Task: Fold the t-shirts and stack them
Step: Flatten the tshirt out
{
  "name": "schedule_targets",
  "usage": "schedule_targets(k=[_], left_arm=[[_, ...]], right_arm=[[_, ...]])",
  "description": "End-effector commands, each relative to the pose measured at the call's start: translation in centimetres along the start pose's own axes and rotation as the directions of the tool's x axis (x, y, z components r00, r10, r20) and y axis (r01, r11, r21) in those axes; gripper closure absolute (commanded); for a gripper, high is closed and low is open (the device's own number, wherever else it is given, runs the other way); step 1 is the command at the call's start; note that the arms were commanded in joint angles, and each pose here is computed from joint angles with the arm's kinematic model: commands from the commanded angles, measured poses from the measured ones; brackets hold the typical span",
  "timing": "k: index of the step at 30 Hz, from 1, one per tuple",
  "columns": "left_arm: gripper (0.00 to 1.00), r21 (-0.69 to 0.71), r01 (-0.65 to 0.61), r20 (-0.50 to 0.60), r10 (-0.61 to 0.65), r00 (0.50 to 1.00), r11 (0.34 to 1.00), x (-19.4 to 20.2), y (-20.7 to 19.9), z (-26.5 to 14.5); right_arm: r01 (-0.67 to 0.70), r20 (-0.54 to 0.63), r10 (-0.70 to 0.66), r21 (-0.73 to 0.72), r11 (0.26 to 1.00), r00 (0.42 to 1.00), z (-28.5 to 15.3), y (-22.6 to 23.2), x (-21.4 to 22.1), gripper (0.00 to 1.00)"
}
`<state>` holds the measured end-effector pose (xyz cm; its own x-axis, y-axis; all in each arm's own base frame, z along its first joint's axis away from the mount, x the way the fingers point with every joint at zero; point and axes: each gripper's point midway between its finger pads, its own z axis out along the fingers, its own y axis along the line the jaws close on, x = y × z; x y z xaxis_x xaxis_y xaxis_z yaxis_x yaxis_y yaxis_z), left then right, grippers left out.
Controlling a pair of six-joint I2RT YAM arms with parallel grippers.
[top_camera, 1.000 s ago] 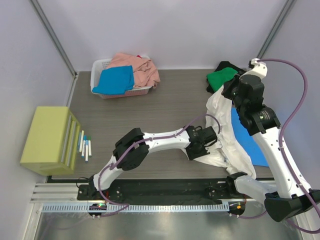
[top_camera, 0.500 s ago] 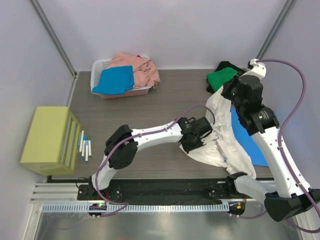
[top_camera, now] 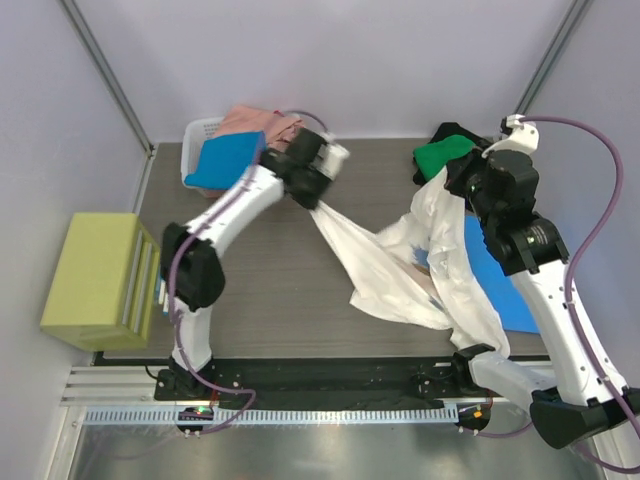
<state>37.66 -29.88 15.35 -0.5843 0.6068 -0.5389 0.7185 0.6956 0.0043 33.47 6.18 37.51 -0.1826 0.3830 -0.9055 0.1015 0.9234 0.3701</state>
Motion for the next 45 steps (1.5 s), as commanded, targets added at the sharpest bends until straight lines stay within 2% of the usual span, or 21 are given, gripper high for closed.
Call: schedule_targets(k=[1,3,4,6,7,11,15,21,26,30,33,36,38,40,41,42,44,45], left_arm=[[1.0,-0.133,0.184,0.257,-0.145,0.955,0.974,-1.6,10.2,-14.3],[1.0,-0.17,0.203,0.309,-0.143,0.94,0.964,-0.7,11.4,-17.9],[1.0,-0.181,0.217,0.299,-0.157,0.941,0.959,0.4,11.9,-18.4],[1.0,-0.218,0.237,0.347,-0.152,0.926,0.947,1.7,12.7,-21.9],[1.0,-0.232,0.256,0.336,-0.17,0.926,0.938,3.1,13.2,-22.6],[1.0,-0.287,0.225,0.35,-0.117,0.93,0.931,5.9,12.2,-27.2],[1.0,-0.338,0.158,0.388,-0.016,0.922,0.928,8.0,9.5,-32.0],[1.0,-0.499,0.188,0.455,0.071,0.888,0.846,11.3,7.6,-39.7],[1.0,-0.579,0.278,0.561,0.126,0.818,0.767,13.6,5.4,-46.2],[1.0,-0.612,0.346,0.635,0.181,0.751,0.711,15.9,3.2,-50.8],[1.0,-0.61,0.342,0.632,0.179,0.754,0.715,16.2,3.0,-50.7],[1.0,-0.608,0.324,0.594,0.144,0.792,0.725,15.8,4.4,-48.0],[1.0,-0.601,0.304,0.563,0.122,0.818,0.739,15.2,5.4,-45.9],[1.0,-0.578,0.271,0.505,0.077,0.859,0.769,14.4,7.0,-42.1],[1.0,-0.579,0.268,0.513,0.089,0.854,0.77,13.4,7.8,-41.2],[1.0,-0.573,0.238,0.458,0.065,0.887,0.784,13.8,8.8,-38.0],[1.0,-0.581,0.218,0.435,0.073,0.897,0.784,12.7,10.9,-34.8],[1.0,-0.574,0.188,0.375,0.052,0.925,0.797,13.4,11.8,-31.8]], right_arm=[[-0.037,0.117,0.06,-0.19,0.981,0.991,-4.0,3.4,-5.1,0.99],[-0.056,0.102,0.086,-0.266,0.962,0.991,-5.0,4.8,-5.4,0.99],[-0.054,0.077,0.087,-0.358,0.932,0.993,-6.2,6.4,-5.4,0.99],[-0.059,0.071,0.102,-0.449,0.891,0.992,-8.0,8.0,-6.4,0.99],[-0.069,0.062,0.115,-0.499,0.864,0.991,-9.2,8.9,-6.7,0.99],[-0.069,0.099,0.152,-0.572,0.817,0.983,-13.4,9.7,-9.2,0.99],[-0.055,0.112,0.157,-0.62,0.783,0.981,-17.2,9.7,-10.0,0.99],[-0.051,0.118,0.188,-0.707,0.705,0.975,-23.7,9.5,-10.8,0.99],[-0.021,0.174,0.234,-0.759,0.65,0.957,-30.9,8.8,-13.1,0.99],[-0.003,0.207,0.252,-0.766,0.642,0.945,-34.3,7.9,-14.1,0.99],[-0.012,0.215,0.24,-0.722,0.692,0.947,-33.2,7.0,-13.6,0.99],[-0.053,0.197,0.225,-0.629,0.776,0.954,-28.9,5.6,-11.7,0.99],[-0.085,0.171,0.206,-0.533,0.842,0.963,-24.3,4.5,-9.9,0.99],[-0.11,0.128,0.184,-0.445,0.889,0.974,-19.9,3.6,-7.5,0.99],[-0.123,0.116,0.18,-0.383,0.915,0.977,-17.4,3.1,-6.7,0.99],[-0.128,0.102,0.175,-0.36,0.924,0.979,-15.8,2.9,-5.9,0.99],[-0.13,0.057,0.152,-0.283,0.95,0.987,-10.8,2.5,-3.2,0.99],[-0.121,0.042,0.136,-0.256,0.959,0.99,-9.0,2.4,-2.4,0.99]])
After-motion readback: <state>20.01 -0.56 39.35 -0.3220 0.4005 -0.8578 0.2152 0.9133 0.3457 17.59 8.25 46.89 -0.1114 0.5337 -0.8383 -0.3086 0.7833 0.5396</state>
